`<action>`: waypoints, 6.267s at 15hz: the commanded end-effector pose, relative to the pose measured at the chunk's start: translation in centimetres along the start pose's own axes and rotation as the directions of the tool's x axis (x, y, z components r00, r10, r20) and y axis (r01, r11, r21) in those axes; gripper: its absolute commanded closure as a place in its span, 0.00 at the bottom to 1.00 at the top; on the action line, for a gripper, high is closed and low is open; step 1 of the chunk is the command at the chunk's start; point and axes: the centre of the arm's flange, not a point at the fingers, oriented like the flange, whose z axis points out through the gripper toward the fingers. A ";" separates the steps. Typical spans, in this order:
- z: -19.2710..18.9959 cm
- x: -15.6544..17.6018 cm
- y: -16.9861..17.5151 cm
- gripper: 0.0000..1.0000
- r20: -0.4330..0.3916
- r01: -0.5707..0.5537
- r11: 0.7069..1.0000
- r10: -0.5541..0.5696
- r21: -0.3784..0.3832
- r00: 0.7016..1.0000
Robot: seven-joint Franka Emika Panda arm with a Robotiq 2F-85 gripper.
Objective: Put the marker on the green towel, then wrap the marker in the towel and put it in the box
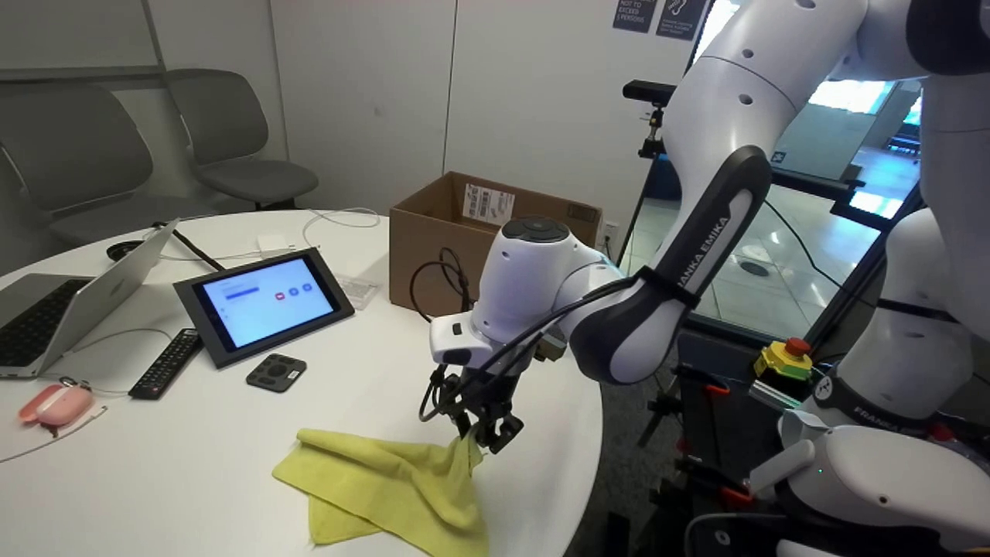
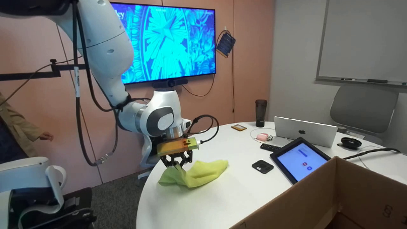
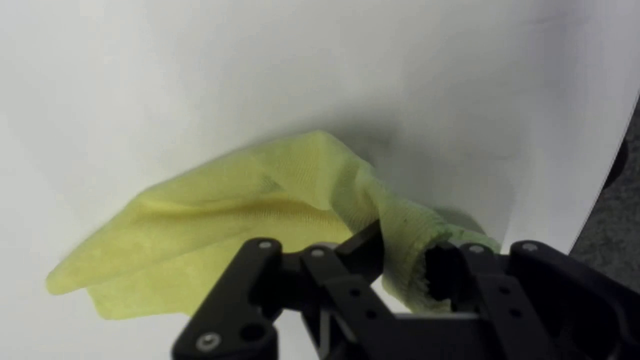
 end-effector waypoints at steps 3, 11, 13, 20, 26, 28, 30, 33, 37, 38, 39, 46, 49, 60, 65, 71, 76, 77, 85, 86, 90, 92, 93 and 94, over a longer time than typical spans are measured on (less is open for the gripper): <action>1.2 5.3 3.1 0.96 0.022 -0.201 0.979 0.202 -0.005 0.979; 7.1 10.2 4.3 0.97 0.123 -0.368 0.930 0.363 0.017 0.924; 7.8 10.6 4.9 0.97 0.125 -0.418 0.908 0.415 0.002 0.901; 9.8 11.0 6.4 0.96 0.132 -0.549 0.834 0.550 -0.049 0.825; 9.0 11.5 7.4 0.54 0.082 -0.666 0.743 0.669 -0.067 0.738; 7.8 12.2 8.0 0.38 0.044 -0.693 0.718 0.696 -0.070 0.717; 6.9 13.2 8.7 0.22 0.014 -0.718 0.692 0.720 -0.076 0.693; 6.1 14.9 9.1 0.01 -0.025 -0.756 0.650 0.757 -0.079 0.654; 6.8 16.6 10.2 0.00 -0.044 -0.812 0.571 0.814 -0.118 0.579; 7.3 16.6 10.7 0.00 -0.046 -0.830 0.543 0.832 -0.129 0.552; 7.7 16.6 11.1 0.00 -0.043 -0.841 0.523 0.845 -0.141 0.533; 9.5 14.4 15.8 0.00 -0.030 -0.899 0.403 0.910 -0.171 0.413; 9.3 13.7 17.9 0.00 -0.043 -0.920 0.360 0.928 -0.157 0.371; 11.6 11.8 22.5 0.27 -0.033 -0.949 0.277 0.958 -0.148 0.285; 12.7 11.3 23.1 0.48 -0.024 -0.955 0.263 0.963 -0.138 0.269; 14.7 10.6 23.1 0.54 0.003 -0.958 0.253 0.967 -0.138 0.255; 13.7 10.5 22.9 0.97 -0.008 -0.960 0.246 0.968 -0.134 0.250; 13.4 10.3 23.0 0.98 -0.018 -0.963 0.234 0.971 -0.134 0.238; 12.4 3.1 25.8 0.97 -0.081 -0.985 -0.032 0.997 -0.169 -0.018; 12.5 2.1 26.3 0.97 -0.091 -0.982 -0.071 0.994 -0.174 -0.056; 11.7 -1.4 27.2 0.98 -0.141 -0.959 -0.229 0.968 -0.170 -0.206; 11.0 -1.7 27.0 0.98 -0.170 -0.951 -0.269 0.955 -0.151 -0.243; 10.6 -1.6 26.7 0.98 -0.189 -0.951 -0.277 0.950 -0.137 -0.250; 10.1 -1.2 26.3 0.98 -0.207 -0.953 -0.277 0.946 -0.123 -0.249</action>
